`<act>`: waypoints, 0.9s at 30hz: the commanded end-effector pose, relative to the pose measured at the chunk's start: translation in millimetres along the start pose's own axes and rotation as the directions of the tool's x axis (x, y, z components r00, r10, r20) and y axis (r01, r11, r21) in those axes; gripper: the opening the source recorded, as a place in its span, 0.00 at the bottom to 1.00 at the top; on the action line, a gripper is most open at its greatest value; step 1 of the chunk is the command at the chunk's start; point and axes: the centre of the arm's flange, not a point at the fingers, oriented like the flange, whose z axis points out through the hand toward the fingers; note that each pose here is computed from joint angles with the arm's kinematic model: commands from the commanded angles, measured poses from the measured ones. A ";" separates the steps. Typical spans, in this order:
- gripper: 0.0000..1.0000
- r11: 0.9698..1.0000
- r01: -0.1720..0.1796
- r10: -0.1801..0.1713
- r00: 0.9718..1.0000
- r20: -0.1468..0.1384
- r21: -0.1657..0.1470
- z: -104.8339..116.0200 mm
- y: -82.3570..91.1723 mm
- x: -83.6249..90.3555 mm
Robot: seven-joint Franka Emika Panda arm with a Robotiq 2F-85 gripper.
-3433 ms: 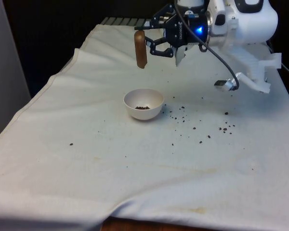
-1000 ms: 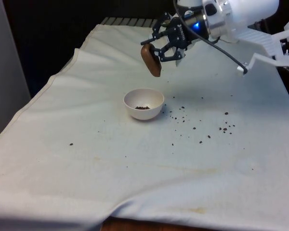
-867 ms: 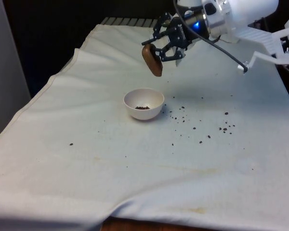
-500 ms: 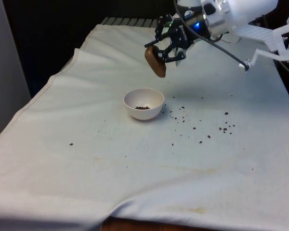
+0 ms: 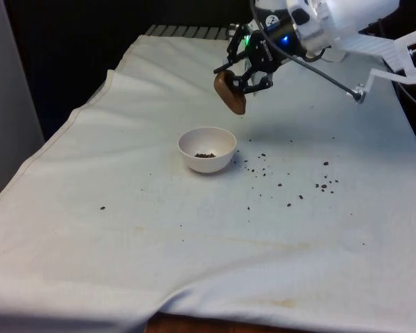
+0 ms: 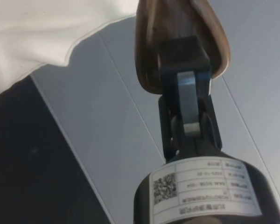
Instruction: Pour the coffee beans from the cup into the bowl.
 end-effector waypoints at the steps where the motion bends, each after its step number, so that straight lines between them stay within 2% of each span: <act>1: 0.03 1.000 0.000 0.000 1.000 0.000 0.000 0.0 0.0 0.0; 2: 0.03 1.000 0.010 -0.011 1.000 0.016 0.026 1.6 1.9 -1.6; 7: 0.03 0.998 0.026 -0.029 0.999 0.046 0.051 7.2 3.4 -1.8; 8: 0.03 0.999 0.018 -0.019 0.999 0.038 0.028 6.6 2.1 -1.2; 9: 0.03 0.998 0.028 -0.031 0.998 0.051 0.054 8.1 3.8 -1.8; 13: 0.03 0.997 0.045 -0.050 0.996 0.069 0.067 11.1 3.6 -1.3; 15: 0.03 0.996 0.060 -0.066 0.994 0.083 0.072 13.4 4.3 -0.8; 16: 0.03 0.997 0.047 -0.050 0.996 0.069 0.053 12.2 3.1 -0.6; 17: 0.03 0.995 0.066 -0.072 0.994 0.087 0.074 13.4 3.9 -1.0; 21: 0.03 0.993 0.086 -0.095 0.990 0.105 0.081 17.2 5.4 0.2; 22: 0.03 0.992 0.096 -0.106 0.988 0.114 0.087 19.8 6.4 0.7; 24: 0.03 0.990 0.105 -0.116 0.985 0.125 0.093 22.5 7.3 1.0; 25: 0.03 0.992 0.100 -0.109 0.987 0.119 0.074 21.6 6.9 0.8; 26: 0.03 0.989 0.112 -0.124 0.984 0.129 0.096 23.5 7.6 1.1; 27: 0.03 0.988 0.115 -0.128 0.983 0.132 0.099 24.8 8.5 1.8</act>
